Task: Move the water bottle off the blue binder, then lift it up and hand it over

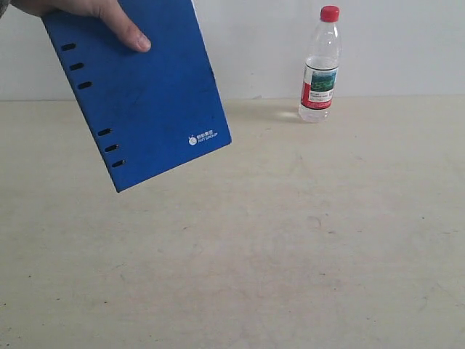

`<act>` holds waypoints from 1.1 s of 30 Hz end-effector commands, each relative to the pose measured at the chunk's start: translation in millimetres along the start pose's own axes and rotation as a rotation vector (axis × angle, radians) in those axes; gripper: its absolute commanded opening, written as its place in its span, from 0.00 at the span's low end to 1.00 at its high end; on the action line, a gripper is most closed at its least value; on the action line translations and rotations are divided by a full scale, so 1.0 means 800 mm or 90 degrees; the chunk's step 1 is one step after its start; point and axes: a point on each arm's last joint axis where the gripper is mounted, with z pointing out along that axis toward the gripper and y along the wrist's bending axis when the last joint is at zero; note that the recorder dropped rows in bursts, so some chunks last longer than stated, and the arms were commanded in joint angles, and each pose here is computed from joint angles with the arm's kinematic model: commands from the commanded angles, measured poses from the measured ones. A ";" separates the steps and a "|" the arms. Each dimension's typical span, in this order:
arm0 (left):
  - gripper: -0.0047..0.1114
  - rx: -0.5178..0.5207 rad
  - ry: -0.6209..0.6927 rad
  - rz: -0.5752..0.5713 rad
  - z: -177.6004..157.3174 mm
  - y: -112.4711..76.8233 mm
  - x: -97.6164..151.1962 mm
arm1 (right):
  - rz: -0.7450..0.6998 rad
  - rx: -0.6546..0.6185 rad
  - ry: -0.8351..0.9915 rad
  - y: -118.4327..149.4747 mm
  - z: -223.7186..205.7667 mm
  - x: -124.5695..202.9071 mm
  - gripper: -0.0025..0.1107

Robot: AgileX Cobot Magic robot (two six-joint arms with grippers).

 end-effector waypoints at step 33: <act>0.08 -0.044 -0.019 -0.061 -0.001 0.004 -0.002 | -0.002 0.001 -0.011 0.000 -0.001 -0.002 0.02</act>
